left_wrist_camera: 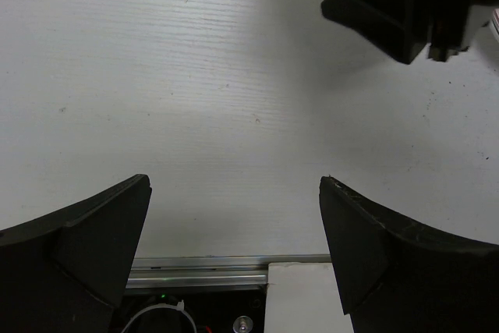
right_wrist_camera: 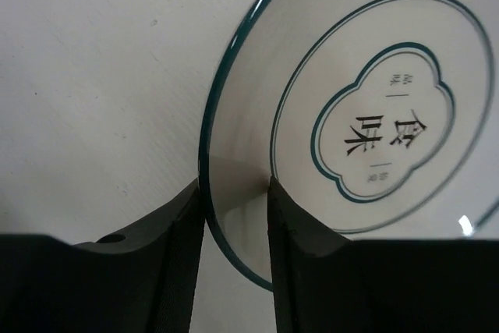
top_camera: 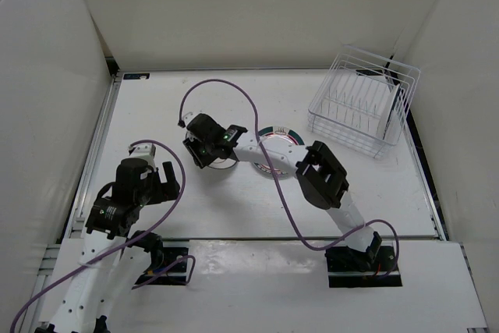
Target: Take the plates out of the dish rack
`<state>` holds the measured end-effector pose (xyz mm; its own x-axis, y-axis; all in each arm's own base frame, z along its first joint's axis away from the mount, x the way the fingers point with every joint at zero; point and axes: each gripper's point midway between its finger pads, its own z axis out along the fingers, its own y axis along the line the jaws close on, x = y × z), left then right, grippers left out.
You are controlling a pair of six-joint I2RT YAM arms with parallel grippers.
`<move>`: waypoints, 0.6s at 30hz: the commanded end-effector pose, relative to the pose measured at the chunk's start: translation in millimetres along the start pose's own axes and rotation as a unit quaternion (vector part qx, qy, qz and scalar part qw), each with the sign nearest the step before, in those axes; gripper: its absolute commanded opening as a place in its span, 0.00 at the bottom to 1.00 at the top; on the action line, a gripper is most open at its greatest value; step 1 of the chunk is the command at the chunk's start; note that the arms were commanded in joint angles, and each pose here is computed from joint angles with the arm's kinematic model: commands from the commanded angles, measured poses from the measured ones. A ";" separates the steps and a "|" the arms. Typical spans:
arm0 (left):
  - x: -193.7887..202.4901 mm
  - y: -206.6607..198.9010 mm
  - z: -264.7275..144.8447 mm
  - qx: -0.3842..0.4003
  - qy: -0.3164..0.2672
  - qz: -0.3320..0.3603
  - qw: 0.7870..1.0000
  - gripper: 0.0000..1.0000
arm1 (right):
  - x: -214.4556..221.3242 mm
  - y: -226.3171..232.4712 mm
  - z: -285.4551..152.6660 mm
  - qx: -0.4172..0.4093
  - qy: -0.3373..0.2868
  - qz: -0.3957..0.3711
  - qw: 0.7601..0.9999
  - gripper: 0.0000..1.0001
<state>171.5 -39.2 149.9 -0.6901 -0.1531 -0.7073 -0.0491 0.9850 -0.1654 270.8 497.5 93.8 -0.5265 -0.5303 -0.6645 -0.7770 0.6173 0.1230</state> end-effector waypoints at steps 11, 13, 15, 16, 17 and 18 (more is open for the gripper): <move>-3.6 -0.3 -5.2 0.002 -0.011 -0.003 1.000 1.00 | 68.0 22.0 54.2 -0.057 0.090 0.072 0.992 0.46; -2.8 -0.1 -5.2 0.002 -0.010 -0.002 1.000 1.00 | 69.3 22.8 52.7 -0.059 0.092 0.072 0.991 0.46; -2.6 0.0 -4.6 0.001 -0.010 -0.002 1.000 1.00 | 63.6 23.7 45.6 -0.060 0.088 0.070 0.992 0.48; -2.7 -0.3 -4.4 0.002 -0.009 -0.002 1.000 1.00 | 58.2 24.9 38.4 -0.062 0.084 0.061 0.993 0.50; -2.5 -0.2 -5.3 0.003 -0.011 -0.001 1.000 1.00 | 48.6 20.2 29.5 -0.059 0.077 0.061 0.993 0.52; -3.2 -0.1 -5.1 0.002 -0.011 -0.002 1.000 1.00 | 37.9 20.4 21.9 -0.056 0.068 0.057 0.994 0.54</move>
<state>170.3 -38.9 151.3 -0.6842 -0.1547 -0.7127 -0.0474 0.9846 -0.1682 246.7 514.8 35.0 -0.6524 -0.5160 -0.5551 -0.7341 0.6124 0.2934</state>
